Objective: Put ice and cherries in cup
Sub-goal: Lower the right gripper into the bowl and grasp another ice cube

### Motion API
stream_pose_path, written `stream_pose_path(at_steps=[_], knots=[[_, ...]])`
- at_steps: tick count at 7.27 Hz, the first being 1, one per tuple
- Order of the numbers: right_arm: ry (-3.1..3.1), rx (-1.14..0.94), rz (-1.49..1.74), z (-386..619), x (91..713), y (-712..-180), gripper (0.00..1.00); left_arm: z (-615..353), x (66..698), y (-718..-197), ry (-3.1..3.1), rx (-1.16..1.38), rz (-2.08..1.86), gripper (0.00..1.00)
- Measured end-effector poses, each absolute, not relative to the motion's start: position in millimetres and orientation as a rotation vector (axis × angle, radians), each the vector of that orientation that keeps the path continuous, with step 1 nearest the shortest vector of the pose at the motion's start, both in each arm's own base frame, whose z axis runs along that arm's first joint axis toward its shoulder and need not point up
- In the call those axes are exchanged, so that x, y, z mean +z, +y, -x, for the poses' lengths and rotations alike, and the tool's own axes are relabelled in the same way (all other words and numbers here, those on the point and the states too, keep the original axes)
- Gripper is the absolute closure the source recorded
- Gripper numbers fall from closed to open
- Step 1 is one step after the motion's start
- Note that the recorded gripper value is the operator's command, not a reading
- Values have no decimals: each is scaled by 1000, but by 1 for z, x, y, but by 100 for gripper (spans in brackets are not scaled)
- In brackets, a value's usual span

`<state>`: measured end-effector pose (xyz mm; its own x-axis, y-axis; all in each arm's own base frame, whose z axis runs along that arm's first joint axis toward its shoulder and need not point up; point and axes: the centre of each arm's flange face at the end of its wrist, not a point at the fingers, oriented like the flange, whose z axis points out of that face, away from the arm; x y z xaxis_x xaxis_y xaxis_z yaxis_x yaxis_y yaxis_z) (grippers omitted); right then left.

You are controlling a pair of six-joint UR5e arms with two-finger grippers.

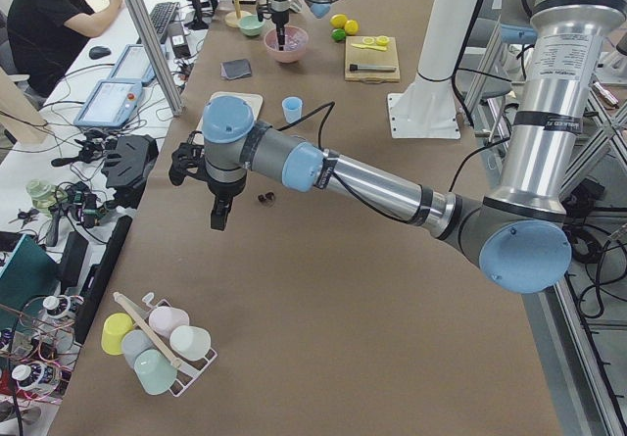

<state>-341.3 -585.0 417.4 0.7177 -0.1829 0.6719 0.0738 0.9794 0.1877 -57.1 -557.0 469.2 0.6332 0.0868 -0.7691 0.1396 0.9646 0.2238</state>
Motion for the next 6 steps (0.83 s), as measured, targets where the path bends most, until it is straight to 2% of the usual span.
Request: stream_pose_path(at_steps=[4, 6], knots=[[-767, -141, -142, 334, 419, -572, 42, 57, 470, -558, 889, -39, -270, 2], [-770, -148, -144, 334, 419, -564, 49, 57, 470, -557, 889, -40, -270, 2]])
